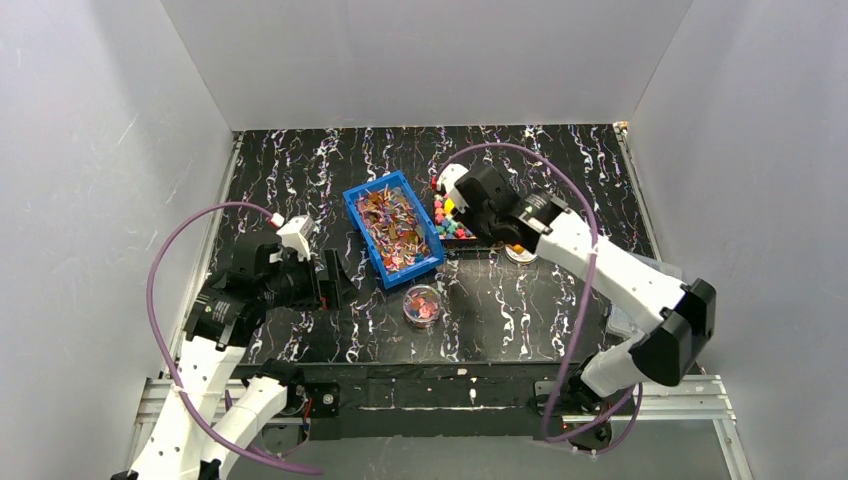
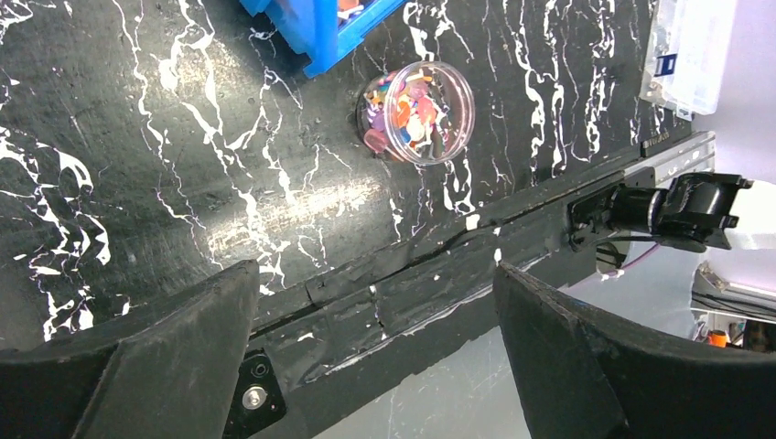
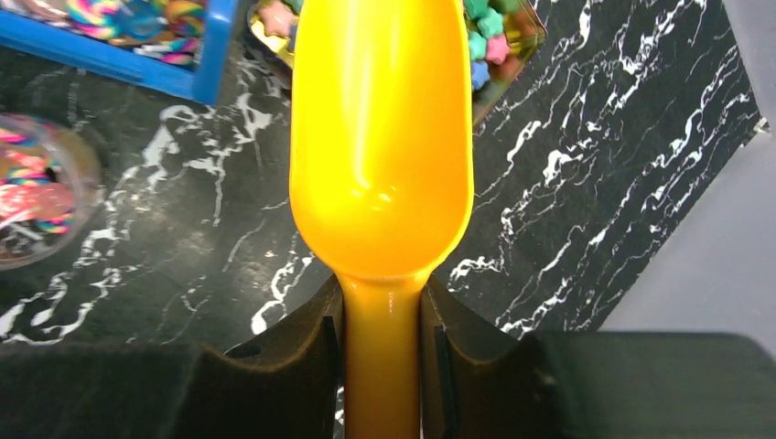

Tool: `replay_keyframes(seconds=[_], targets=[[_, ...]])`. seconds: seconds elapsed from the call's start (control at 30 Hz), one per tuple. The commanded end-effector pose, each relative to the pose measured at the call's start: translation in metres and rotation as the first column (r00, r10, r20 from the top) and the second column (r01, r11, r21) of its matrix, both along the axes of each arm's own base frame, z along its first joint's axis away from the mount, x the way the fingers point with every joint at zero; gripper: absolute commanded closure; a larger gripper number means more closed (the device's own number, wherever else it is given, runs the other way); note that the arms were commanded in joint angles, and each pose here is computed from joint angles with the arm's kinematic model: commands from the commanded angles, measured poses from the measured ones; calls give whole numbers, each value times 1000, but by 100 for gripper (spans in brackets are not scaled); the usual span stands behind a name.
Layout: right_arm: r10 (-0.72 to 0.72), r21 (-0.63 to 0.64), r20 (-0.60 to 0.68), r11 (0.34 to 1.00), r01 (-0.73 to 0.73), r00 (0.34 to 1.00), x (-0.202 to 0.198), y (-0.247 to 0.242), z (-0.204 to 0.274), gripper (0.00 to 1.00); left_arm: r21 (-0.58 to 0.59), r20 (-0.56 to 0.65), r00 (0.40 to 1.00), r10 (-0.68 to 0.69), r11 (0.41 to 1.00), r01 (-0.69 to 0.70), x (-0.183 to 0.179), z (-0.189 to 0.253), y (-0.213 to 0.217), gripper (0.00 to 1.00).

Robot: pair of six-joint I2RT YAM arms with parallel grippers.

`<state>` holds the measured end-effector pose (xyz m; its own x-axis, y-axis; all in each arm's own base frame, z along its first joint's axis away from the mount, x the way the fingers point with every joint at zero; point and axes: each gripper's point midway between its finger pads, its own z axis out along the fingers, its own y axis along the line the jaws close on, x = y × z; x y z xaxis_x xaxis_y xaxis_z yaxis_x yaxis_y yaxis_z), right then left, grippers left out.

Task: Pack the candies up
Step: Scoop the fake candies from the storage box.

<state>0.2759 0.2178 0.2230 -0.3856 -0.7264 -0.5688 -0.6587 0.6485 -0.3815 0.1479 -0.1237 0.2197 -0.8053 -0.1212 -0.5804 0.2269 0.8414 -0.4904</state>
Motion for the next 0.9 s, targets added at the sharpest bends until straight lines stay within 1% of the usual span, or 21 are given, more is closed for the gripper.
replay_keyframes(seconds=[0.0,0.1,0.23,0.5,0.7,0.87], targets=[[-3,-99,-54,995,-2,999,20,-18,-1,99,10,31,1000,4,1000,-4,4,-8,2,2],[-44,-199,-126,980,18,991,32,-32,-18,99,-6,44,999,9,1000,-9,4,-13,1,2],[-66,-274,-156,961,21,986,43,-43,-30,99,-34,79,997,-12,999,15,6,-8,-5,2],[-88,-363,-254,932,-11,963,49,-52,-56,99,-54,102,993,-53,997,59,16,-10,-14,2],[-129,-433,-266,901,1,955,59,-57,-66,99,-75,103,993,-60,995,68,16,-18,-17,2],[-148,-449,-260,893,16,954,67,-55,-65,99,-75,126,991,-53,995,63,14,-16,-15,2]])
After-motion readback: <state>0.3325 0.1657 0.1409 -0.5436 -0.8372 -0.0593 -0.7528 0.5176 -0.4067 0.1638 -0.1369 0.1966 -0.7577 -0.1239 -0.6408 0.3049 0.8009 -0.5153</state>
